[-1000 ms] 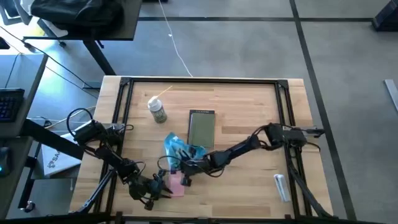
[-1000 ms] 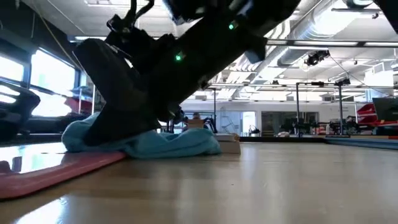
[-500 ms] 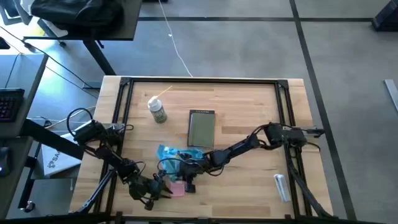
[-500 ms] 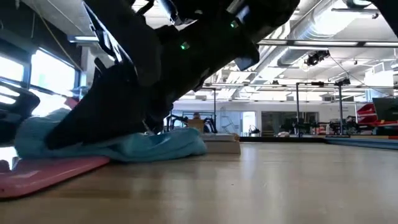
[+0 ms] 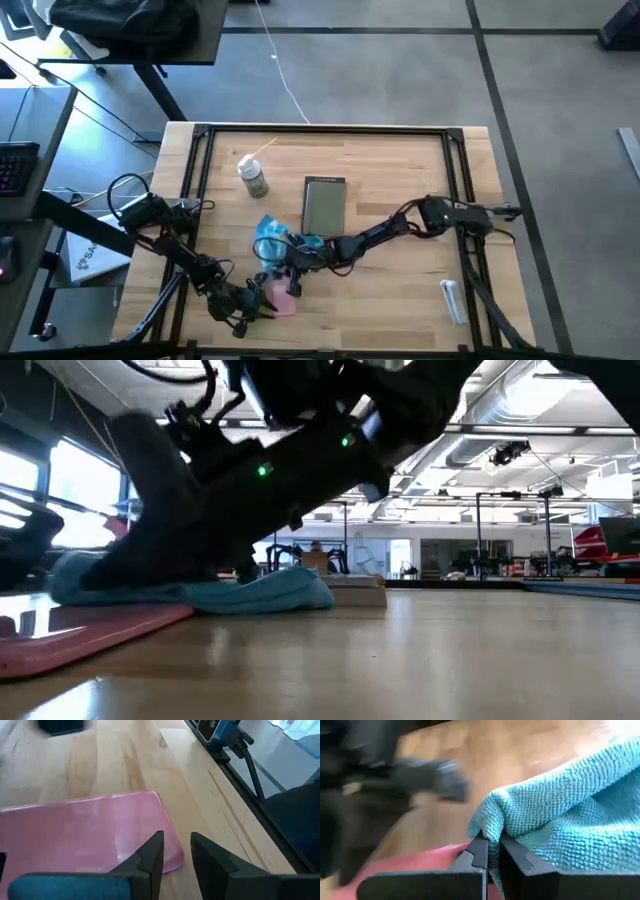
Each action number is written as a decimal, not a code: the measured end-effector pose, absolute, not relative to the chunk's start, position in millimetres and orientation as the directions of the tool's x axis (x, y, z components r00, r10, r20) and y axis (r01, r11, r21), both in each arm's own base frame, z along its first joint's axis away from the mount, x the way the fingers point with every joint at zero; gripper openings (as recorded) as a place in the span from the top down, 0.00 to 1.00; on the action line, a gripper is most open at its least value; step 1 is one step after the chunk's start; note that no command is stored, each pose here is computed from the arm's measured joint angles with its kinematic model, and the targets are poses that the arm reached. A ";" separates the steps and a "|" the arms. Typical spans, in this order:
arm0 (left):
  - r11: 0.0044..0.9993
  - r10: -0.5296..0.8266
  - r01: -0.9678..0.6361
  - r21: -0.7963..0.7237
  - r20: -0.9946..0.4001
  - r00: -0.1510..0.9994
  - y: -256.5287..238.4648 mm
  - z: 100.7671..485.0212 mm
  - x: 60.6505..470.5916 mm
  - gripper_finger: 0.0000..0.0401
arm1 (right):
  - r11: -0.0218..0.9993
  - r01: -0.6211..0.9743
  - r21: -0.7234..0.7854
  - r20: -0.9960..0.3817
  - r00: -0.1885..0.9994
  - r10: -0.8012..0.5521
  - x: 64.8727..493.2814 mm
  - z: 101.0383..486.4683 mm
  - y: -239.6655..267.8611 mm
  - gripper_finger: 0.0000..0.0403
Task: Apply microfiber cloth
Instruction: Wipe the cellphone with a microfiber cloth
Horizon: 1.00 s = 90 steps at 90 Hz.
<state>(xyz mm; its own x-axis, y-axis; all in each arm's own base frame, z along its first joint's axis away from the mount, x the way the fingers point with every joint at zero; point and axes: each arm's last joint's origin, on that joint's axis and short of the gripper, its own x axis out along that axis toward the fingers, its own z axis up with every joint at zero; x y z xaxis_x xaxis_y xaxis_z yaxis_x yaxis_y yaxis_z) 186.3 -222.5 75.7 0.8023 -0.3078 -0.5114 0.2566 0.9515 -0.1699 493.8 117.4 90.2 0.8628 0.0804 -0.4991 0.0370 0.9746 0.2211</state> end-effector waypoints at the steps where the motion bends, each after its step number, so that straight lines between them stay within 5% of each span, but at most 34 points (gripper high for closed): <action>1: 0.952 -0.308 0.256 -0.170 -0.511 0.802 -222.5 75.7 186.3 0.81 | 0.975 0.042 0.219 -0.500 0.863 0.075 494.0 90.1 116.0 1.00; 17: 0.948 -0.314 0.240 -0.207 -0.512 0.799 -222.6 75.9 186.3 0.81 | 0.985 0.066 0.160 -0.586 0.809 0.041 490.2 95.9 101.4 1.00; 39: 0.945 -0.323 0.245 -0.215 -0.509 0.798 -223.1 76.2 186.4 0.81 | 0.999 -0.034 -0.021 -0.697 0.717 0.009 463.9 157.9 104.4 1.00; 68: 0.945 -0.324 0.248 -0.213 -0.505 0.800 -222.9 76.7 187.0 0.81 | 0.963 -0.208 0.171 -0.733 0.626 0.266 448.6 144.6 158.3 1.00; 90: 0.945 -0.324 0.252 -0.207 -0.504 0.800 -223.0 76.8 187.0 0.81 | 0.843 -0.345 0.412 -0.670 0.512 0.537 436.5 146.2 197.1 1.00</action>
<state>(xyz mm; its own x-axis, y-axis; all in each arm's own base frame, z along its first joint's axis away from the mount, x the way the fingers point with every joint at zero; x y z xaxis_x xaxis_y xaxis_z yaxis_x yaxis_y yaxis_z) 187.0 -223.0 76.8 0.8004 -0.3244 -0.5042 0.2523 0.9451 -0.2074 436.5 197.1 146.2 0.5124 0.5371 -0.6701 -0.3447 0.8433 0.4124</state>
